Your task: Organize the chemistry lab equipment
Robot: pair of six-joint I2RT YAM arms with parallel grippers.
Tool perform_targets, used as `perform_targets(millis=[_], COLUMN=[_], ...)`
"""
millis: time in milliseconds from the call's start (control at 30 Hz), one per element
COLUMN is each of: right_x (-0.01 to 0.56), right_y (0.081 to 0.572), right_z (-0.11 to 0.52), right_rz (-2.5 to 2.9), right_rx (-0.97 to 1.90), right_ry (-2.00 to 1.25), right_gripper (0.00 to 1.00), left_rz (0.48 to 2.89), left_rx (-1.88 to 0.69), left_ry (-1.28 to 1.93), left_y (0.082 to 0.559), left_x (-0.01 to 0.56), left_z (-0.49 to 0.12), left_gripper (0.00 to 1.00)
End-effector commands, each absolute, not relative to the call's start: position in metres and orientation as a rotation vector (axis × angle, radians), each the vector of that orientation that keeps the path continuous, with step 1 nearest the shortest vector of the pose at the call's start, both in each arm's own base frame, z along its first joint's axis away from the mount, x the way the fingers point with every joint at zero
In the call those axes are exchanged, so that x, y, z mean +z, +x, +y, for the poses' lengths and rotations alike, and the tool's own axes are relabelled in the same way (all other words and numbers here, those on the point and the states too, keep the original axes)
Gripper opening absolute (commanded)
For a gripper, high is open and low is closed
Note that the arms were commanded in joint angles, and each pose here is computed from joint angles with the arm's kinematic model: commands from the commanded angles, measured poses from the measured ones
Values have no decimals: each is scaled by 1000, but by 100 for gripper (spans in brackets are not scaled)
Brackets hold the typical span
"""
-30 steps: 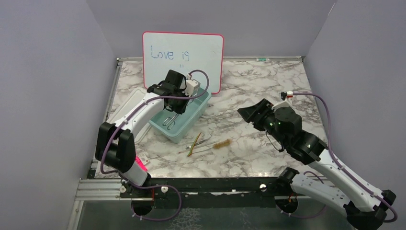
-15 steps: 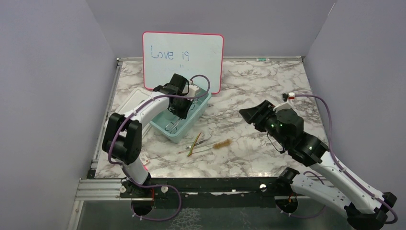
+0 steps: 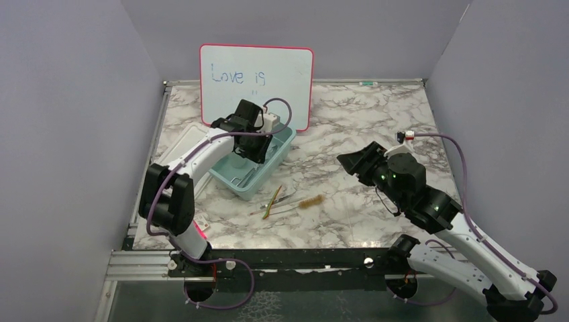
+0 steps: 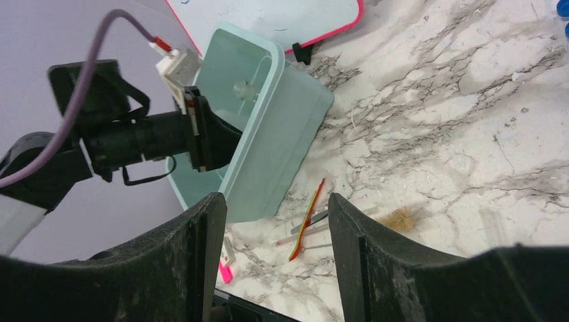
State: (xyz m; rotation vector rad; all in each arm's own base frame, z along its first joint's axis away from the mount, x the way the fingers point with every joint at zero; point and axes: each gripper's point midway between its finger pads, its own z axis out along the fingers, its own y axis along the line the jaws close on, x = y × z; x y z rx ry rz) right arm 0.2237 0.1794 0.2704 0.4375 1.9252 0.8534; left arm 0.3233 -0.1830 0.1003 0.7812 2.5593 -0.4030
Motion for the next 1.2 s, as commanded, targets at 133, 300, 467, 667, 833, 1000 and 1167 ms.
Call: perform_targets(millis=[133,300,467,667,833,1000,1167], right_x=[267,246,227,193,190,201,211], right_y=[224,224,221,214,210,206,201], right_z=[174,172,168,143,134,127,115], right_rz=[1934,1999,2044,2099,2059,2002,1964], right_rx=[807,743,705,575,594,639,633], right_ry=[446,448,485,683,733,734,735], right_gripper=[61,61,61,60,55,47,47], left_rz=[2273,2121,2115,2233,2330,2428,2483], left_rx=[-508,-507,-603,-675,-745,-800,-741], left_ry=[646,735,905,1092,1138,1103,1122], left_y=[321,281,233,194,175,165,166], left_x=[219,269,252,180,133,104,75], left_z=[-196,-241,-287,-303,-304,-310,-311], left_gripper=[44,55,55,46,35,34,37])
